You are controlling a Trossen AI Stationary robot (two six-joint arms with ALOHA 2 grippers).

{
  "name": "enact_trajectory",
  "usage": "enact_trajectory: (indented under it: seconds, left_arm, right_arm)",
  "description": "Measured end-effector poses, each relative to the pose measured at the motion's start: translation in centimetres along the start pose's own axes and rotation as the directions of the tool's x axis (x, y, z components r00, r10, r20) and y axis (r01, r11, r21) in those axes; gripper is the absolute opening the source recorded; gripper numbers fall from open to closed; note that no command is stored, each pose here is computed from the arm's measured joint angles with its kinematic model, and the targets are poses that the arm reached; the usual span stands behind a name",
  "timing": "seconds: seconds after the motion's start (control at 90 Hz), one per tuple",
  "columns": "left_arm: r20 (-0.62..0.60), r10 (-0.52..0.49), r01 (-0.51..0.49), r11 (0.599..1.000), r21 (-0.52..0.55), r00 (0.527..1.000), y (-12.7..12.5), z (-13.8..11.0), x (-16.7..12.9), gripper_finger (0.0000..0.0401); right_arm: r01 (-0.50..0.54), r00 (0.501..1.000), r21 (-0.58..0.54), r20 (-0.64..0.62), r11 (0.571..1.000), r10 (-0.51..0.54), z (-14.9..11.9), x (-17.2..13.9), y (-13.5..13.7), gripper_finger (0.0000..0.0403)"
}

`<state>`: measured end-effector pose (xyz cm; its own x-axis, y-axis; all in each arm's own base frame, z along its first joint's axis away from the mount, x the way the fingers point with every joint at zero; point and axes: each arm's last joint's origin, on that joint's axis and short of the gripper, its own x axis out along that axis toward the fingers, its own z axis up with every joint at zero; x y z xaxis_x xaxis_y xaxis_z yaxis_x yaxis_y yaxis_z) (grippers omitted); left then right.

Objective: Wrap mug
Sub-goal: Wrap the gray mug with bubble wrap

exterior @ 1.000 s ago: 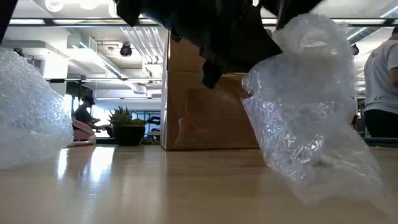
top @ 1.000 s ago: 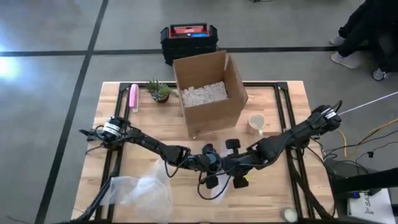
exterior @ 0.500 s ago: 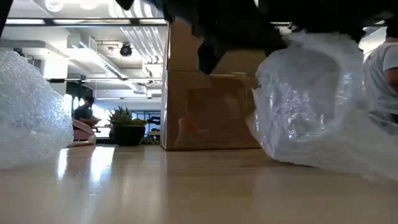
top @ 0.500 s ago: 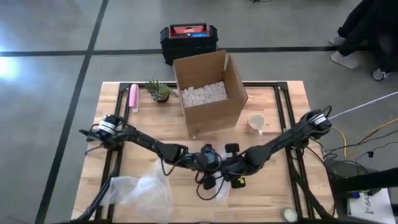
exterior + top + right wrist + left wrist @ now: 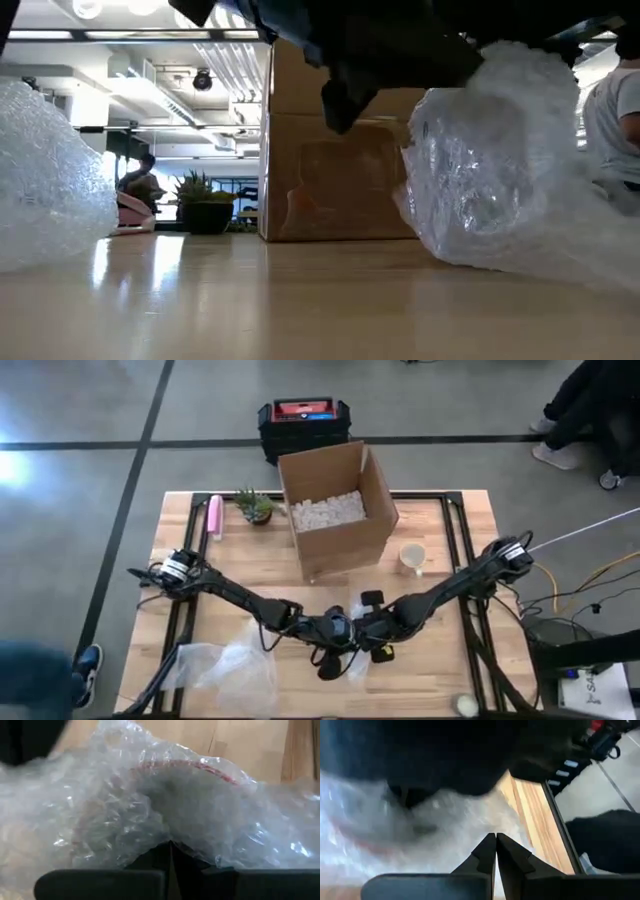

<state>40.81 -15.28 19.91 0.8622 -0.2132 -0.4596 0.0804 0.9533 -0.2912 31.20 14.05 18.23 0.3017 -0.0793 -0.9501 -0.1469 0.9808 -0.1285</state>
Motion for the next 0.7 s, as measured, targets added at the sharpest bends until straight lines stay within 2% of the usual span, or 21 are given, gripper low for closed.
enact_trajectory:
  seconds: [0.156, 0.444, 0.611, 0.7]
  left_arm:
    - [0.056, 0.112, -0.113, 0.994, 0.007, 0.992, 1.2, 0.7, -0.1, 0.0]
    - [0.05, 0.157, -0.156, 0.987, -0.032, 0.986, 2.6, 0.5, 0.6, 0.0]
    - [0.035, 0.183, -0.182, 0.983, -0.035, 0.982, 2.9, 0.3, 0.8, 0.0]
    - [0.031, 0.184, -0.183, 0.982, -0.037, 0.982, 2.9, 0.1, 0.9, 0.0]
  right_arm:
    - [-0.001, 1.0, 0.007, 0.01, 1.0, 0.001, 0.1, 0.0, 0.0, 0.0002]
    - [-0.001, 1.0, 0.008, 0.018, 1.0, 0.001, 0.2, -0.3, -0.1, 0.0002]
    - [0.001, 0.999, -0.011, -0.054, 1.0, -0.002, 0.4, -2.9, -0.3, 0.0002]
    - [0.004, 1.0, -0.008, 0.003, 1.0, -0.004, 1.0, -5.7, -0.8, 0.0002]
